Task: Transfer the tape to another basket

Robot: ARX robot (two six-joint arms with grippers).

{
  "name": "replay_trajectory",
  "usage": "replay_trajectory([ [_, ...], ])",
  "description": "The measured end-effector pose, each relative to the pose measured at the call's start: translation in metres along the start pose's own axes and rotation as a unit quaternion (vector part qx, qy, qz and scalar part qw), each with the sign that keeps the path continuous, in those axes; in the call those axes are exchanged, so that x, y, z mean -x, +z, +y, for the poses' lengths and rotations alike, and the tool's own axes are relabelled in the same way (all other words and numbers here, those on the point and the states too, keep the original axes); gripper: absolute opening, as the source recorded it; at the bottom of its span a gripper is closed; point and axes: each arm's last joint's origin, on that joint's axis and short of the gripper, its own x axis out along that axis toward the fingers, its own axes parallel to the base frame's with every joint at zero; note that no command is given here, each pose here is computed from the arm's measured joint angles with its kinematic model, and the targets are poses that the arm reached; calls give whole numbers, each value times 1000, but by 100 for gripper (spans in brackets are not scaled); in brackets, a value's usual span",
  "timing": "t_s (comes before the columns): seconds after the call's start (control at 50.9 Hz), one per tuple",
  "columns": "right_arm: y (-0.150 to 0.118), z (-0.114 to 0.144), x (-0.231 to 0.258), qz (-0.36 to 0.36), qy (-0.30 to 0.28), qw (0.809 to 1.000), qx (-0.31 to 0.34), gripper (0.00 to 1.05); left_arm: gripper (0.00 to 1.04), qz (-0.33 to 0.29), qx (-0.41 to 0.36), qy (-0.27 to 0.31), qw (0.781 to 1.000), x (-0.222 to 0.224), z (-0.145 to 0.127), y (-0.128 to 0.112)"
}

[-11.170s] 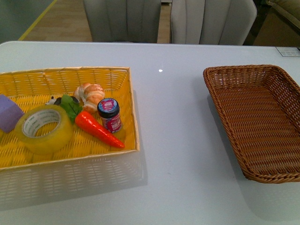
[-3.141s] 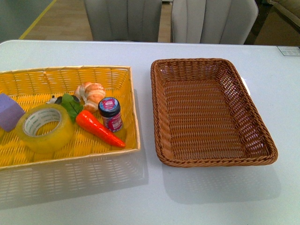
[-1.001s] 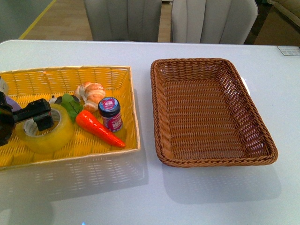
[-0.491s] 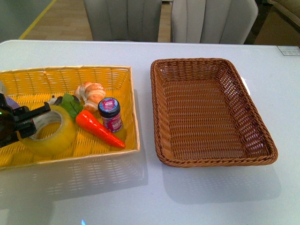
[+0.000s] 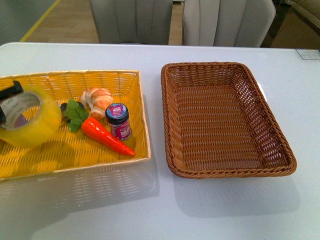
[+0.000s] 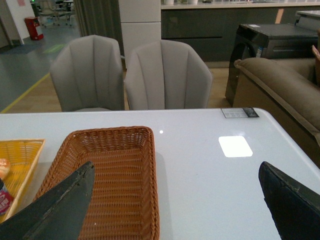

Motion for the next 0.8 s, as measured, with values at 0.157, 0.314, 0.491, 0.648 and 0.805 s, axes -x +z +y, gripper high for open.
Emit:
replay_trajectory([
  [0.157, 0, 0, 0, 0, 0, 1000, 0, 96, 15, -21, -40, -42, 998, 28, -36, 12],
  [0.314, 0, 0, 0, 0, 0, 1000, 0, 96, 15, -19, -88, -100, 991, 41, -85, 8],
  [0.491, 0, 0, 0, 0, 0, 1000, 0, 96, 15, -9, -135, -180, 974, 51, -149, -2],
  [0.648, 0, 0, 0, 0, 0, 1000, 0, 96, 15, 7, -161, -207, 965, 49, -182, -16],
  [0.805, 0, 0, 0, 0, 0, 1000, 0, 96, 15, 22, -183, -223, 957, 46, -208, -33],
])
